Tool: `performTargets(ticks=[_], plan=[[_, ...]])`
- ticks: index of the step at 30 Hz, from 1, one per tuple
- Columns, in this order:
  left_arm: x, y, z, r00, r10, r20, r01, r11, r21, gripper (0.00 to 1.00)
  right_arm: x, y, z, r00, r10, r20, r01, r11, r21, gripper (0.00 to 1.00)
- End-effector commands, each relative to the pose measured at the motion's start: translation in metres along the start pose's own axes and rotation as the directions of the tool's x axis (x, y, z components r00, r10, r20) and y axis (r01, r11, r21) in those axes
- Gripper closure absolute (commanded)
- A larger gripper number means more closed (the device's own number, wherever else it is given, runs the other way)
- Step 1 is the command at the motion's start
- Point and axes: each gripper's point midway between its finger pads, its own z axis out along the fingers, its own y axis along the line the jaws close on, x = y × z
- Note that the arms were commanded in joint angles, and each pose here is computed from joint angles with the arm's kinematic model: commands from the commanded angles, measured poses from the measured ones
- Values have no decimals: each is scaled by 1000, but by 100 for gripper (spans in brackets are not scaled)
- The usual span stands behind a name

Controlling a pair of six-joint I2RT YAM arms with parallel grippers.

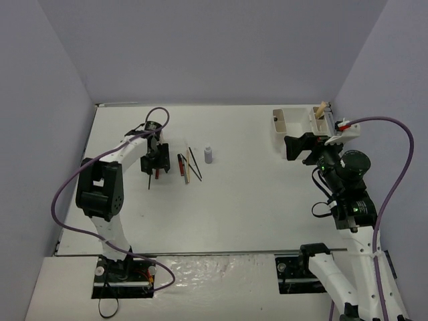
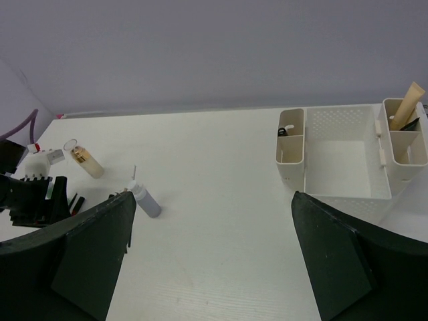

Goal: Organize the makeup

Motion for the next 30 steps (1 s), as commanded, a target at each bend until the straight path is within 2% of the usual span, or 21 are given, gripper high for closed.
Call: performTargets(ticks=[1,12,19,23,26,30], plan=[[-21,-5,-6,999,7,52,-8,1000,7,46,-8,12,1,999,-17,43,19,998,-54,0],[-17,1,10,999,20,37,-19,1000,-24,50,-7,18,-3,997,-50,51,54,996,-71,0],[-12,-3,14,1000,14,27,-14,1000,-9,60,-6,19,-4,997,-49,52,53,996,-73,0],[-6,-8,15,1000,5,16,-5,1000,6,67,-8,18,-6,997,-51,59,55,996,-70,0],[0,-13,13,1000,4,15,-4,1000,8,84,-7,18,-7,997,-51,60,55,996,-67,0],[10,-20,8,1000,-6,19,6,1000,12,94,-9,19,-7,997,-47,63,52,996,-73,0]])
